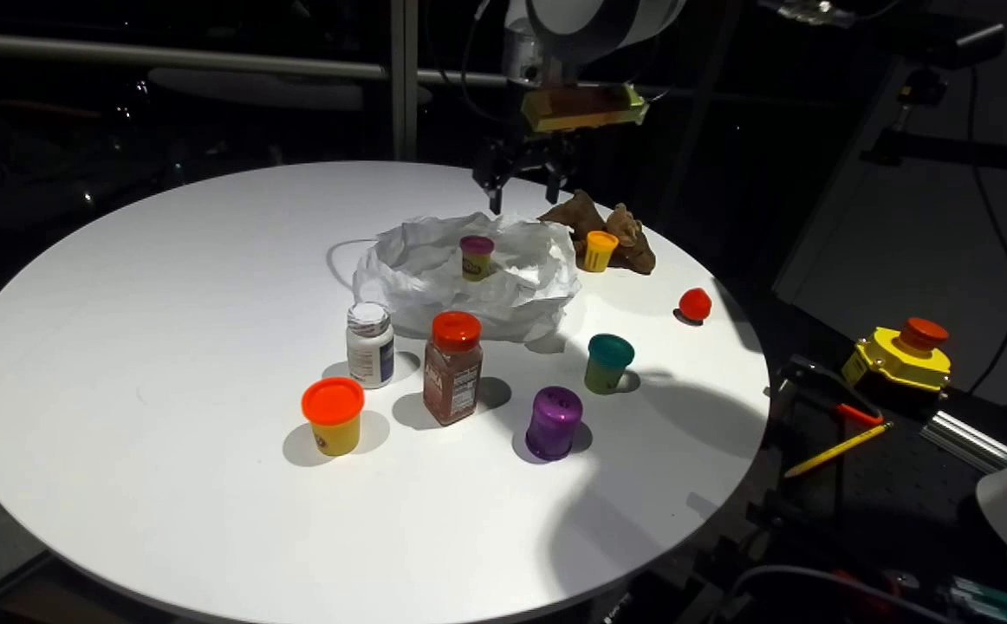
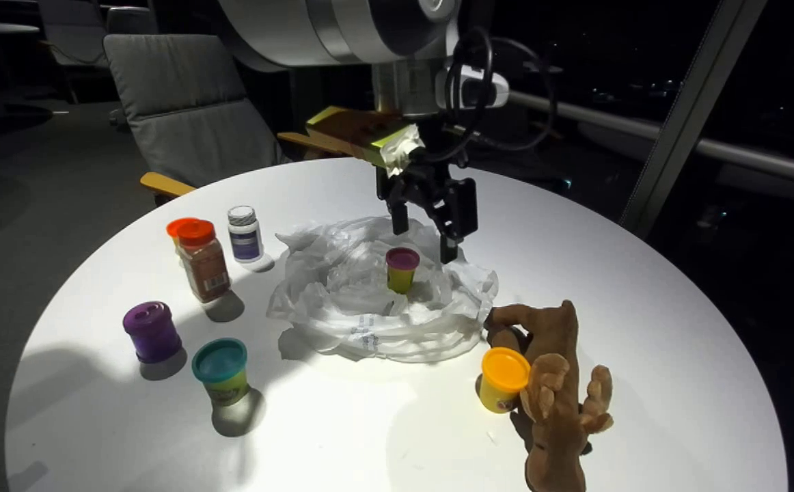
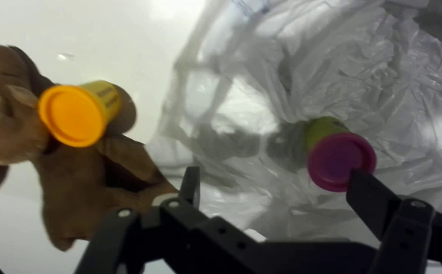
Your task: Put the things on the table into the plastic bag
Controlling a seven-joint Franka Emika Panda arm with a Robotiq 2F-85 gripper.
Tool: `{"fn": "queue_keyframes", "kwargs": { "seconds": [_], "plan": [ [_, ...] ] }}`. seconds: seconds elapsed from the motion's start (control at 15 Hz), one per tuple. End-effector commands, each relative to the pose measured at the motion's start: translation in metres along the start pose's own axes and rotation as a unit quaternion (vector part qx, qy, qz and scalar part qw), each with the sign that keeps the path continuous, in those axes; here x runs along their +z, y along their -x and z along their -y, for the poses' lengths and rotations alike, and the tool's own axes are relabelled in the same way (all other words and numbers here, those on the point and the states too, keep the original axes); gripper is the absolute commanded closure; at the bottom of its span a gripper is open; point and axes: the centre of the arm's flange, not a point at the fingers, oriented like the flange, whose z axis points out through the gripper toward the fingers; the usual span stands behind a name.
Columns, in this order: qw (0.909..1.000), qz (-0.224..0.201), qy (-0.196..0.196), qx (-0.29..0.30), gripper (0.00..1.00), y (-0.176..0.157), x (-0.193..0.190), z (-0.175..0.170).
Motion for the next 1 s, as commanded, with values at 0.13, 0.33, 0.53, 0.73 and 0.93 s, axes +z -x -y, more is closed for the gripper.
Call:
{"fn": "queue_keyframes", "kwargs": {
  "seconds": [0.13, 0.33, 0.53, 0.73, 0.93],
  "plan": [
    [0.9942, 0.072, -0.021, 0.077, 0.00, 0.033, -0.029, -0.114],
    [0.9886, 0.099, -0.022, 0.111, 0.00, 0.034, -0.004, -0.150],
    [0.9835, 0.110, -0.028, 0.141, 0.00, 0.034, 0.022, -0.164],
    [0.9783, 0.123, -0.037, 0.163, 0.00, 0.035, 0.046, -0.165],
    [0.9738, 0.116, -0.053, 0.189, 0.00, 0.032, 0.061, -0.161]
  ]
}}
